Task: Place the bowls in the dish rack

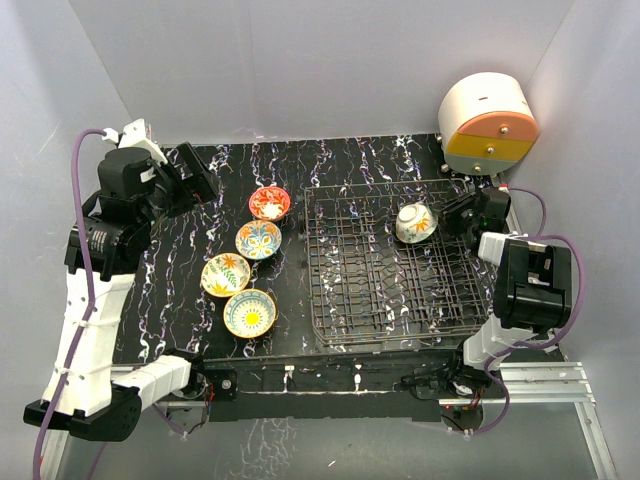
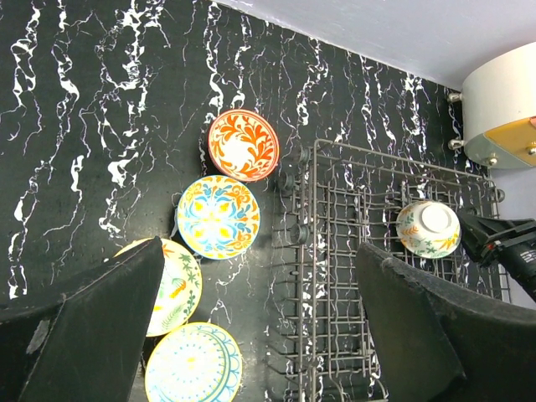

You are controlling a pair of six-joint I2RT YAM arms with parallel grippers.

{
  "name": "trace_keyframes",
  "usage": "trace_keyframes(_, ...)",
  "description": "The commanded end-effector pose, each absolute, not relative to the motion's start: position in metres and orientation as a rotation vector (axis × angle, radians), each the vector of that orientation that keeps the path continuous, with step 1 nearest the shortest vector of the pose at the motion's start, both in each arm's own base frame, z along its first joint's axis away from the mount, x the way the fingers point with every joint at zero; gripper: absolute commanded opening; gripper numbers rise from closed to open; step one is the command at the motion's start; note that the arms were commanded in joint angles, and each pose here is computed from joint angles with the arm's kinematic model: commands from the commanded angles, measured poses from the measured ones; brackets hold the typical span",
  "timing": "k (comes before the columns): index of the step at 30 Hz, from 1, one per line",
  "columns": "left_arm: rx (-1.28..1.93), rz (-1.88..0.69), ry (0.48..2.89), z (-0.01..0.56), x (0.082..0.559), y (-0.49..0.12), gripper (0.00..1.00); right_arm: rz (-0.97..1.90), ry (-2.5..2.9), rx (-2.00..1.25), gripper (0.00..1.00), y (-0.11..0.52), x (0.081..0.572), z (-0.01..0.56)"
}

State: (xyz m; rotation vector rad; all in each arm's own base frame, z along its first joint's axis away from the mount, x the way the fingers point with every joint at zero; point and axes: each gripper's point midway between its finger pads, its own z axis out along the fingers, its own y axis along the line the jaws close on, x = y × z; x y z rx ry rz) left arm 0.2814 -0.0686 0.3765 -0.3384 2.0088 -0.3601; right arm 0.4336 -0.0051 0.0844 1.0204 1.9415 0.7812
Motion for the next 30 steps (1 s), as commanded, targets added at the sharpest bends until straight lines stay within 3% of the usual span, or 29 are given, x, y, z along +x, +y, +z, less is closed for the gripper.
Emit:
trace_keyframes(1,-0.3,-0.38,2.0,0.379,0.283,-0.074,0.95,0.618,1.964,1.006,0.37,-0.027,0.44,0.097)
trace_keyframes(10,-0.284,-0.374,2.003,0.377,0.283,-0.074,0.95,0.537,2.016,0.959,0.61,-0.038,0.456,0.103)
trace_keyframes(19,-0.272,-0.38,2.009,0.377,0.285,-0.076,0.96,0.478,2.059,0.822,0.64,-0.029,0.459,0.147)
trace_keyframes(24,-0.263,-0.374,2.015,0.375,0.281,-0.075,0.96,0.417,2.081,0.561,0.65,0.037,0.453,0.214)
trace_keyframes(30,-0.262,-0.392,1.958,0.399,0.277,-0.074,0.96,0.473,2.16,0.145,0.65,0.189,0.414,0.248)
